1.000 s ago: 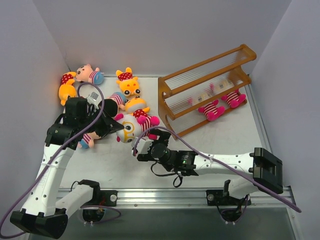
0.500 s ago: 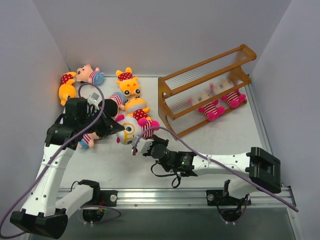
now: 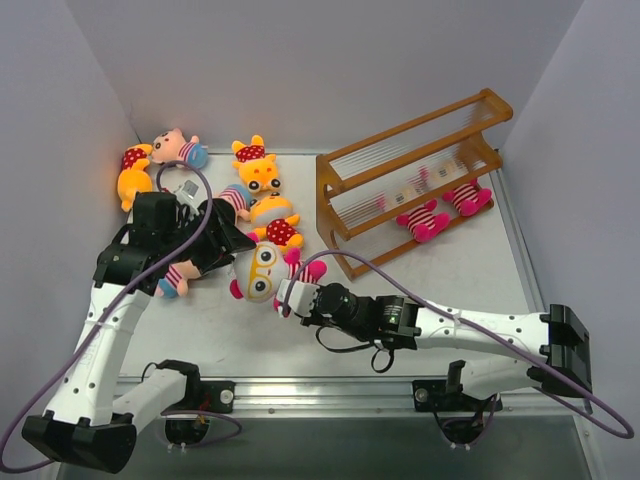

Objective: Place and organize the stuffed toys onto the shelf

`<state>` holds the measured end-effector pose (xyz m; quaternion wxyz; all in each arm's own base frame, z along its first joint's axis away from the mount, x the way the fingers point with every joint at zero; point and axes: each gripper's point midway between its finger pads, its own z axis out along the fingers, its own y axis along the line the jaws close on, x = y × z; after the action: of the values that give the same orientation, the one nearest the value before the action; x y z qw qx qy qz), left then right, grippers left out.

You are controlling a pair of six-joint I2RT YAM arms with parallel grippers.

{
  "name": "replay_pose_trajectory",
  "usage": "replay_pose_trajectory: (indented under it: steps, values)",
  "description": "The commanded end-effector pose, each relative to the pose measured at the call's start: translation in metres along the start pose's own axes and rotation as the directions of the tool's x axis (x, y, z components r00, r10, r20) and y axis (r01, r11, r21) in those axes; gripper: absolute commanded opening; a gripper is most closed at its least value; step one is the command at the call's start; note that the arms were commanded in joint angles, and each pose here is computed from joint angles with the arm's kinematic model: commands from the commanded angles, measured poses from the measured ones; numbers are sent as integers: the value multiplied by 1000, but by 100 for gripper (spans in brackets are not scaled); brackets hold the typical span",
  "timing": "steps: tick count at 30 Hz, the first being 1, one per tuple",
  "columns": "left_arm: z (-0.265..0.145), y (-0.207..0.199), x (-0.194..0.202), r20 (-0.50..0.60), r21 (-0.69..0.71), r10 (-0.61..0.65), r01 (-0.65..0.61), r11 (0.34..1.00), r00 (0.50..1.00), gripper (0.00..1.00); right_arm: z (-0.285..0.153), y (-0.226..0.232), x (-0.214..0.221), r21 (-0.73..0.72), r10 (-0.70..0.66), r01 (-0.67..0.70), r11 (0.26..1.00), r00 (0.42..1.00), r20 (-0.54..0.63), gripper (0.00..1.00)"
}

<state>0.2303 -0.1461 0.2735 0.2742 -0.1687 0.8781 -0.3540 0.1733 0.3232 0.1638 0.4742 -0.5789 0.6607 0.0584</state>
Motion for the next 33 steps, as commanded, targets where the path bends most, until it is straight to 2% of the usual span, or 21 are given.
replay_pose_trajectory:
  steps: [1,5,10,17,22,26,30,33]
  values:
    - [-4,-11,-30,122,16,69,-72,997,990,79,-23,13,0,-119,36,-41,992,998,-42,0]
    - [-8,-4,-48,183,-29,98,-94,995,978,86,-36,24,18,-185,28,-52,981,991,-130,0]
    - [-18,13,-75,270,-114,134,-107,988,953,88,-43,23,13,-218,82,-113,969,986,-146,0]
    - [-35,39,-95,360,-264,247,-156,952,900,88,-40,12,18,-207,154,-216,954,948,-278,0]
    - [-40,59,-99,371,-362,328,-190,913,869,88,-49,17,35,-213,178,-296,931,878,-444,0]
    - [-37,76,-97,359,-418,361,-198,887,860,89,-53,24,25,-247,234,-384,890,848,-476,0]
    - [-26,85,-94,341,-440,384,-215,872,858,89,-47,9,26,-208,243,-392,896,825,-510,0]
    - [-16,94,-90,324,-458,396,-224,860,859,89,-38,-3,40,-157,244,-399,903,779,-578,0]
